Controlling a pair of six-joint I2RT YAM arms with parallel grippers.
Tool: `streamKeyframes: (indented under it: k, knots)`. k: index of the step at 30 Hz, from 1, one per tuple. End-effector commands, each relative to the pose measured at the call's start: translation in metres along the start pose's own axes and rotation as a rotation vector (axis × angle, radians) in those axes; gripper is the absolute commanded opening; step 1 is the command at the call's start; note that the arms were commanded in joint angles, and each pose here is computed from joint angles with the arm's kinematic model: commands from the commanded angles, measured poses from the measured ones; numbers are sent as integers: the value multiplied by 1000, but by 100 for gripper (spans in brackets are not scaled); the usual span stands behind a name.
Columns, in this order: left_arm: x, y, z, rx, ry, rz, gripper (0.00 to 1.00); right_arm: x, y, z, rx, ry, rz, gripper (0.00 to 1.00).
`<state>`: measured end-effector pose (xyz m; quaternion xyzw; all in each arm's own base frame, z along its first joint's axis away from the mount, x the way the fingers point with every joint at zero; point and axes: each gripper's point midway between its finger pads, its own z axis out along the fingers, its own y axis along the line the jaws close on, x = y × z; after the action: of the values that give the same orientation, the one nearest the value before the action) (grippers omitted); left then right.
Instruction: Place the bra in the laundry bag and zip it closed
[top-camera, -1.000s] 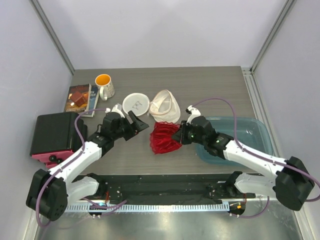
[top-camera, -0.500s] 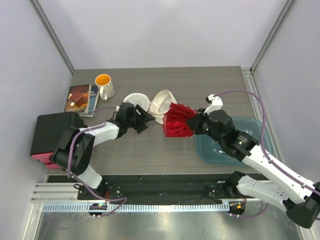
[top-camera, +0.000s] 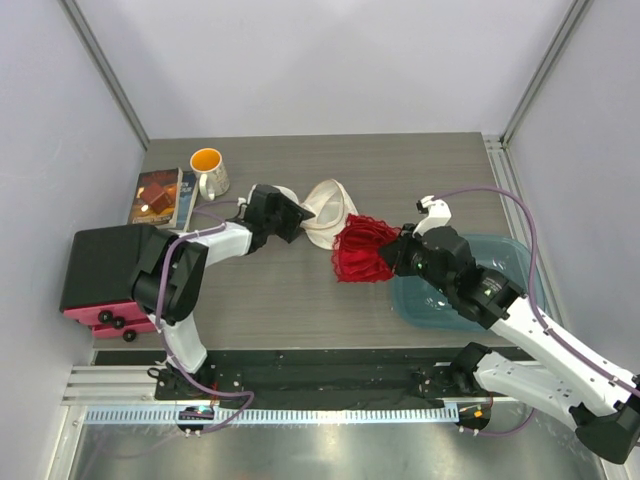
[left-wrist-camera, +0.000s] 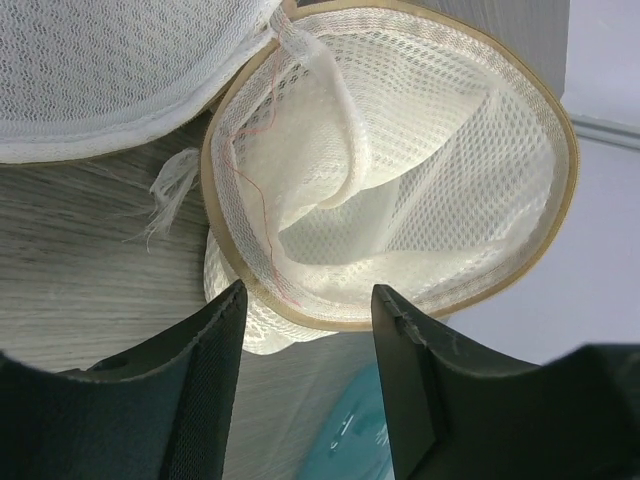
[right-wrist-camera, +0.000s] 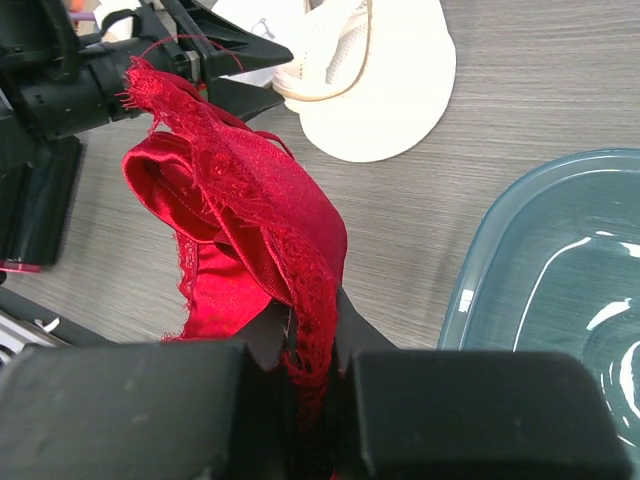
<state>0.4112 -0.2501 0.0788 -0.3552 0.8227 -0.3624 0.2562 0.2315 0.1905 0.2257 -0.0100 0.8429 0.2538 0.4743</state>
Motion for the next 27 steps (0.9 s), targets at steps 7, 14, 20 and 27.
streamKeyframes:
  k: [7,14,20,27]
  knots:
    - [-15,-2,8,-79,-58,-5,45,-10,5,-4,-19,-40,22,1]
    - [-9,6,16,-140,-36,41,41,-18,11,-7,-39,-54,25,1]
    - [-16,15,19,-206,-79,79,42,-20,11,-8,-39,-59,30,1]
    - [-26,-1,17,-200,-120,177,7,-18,12,-5,-37,-48,32,1]
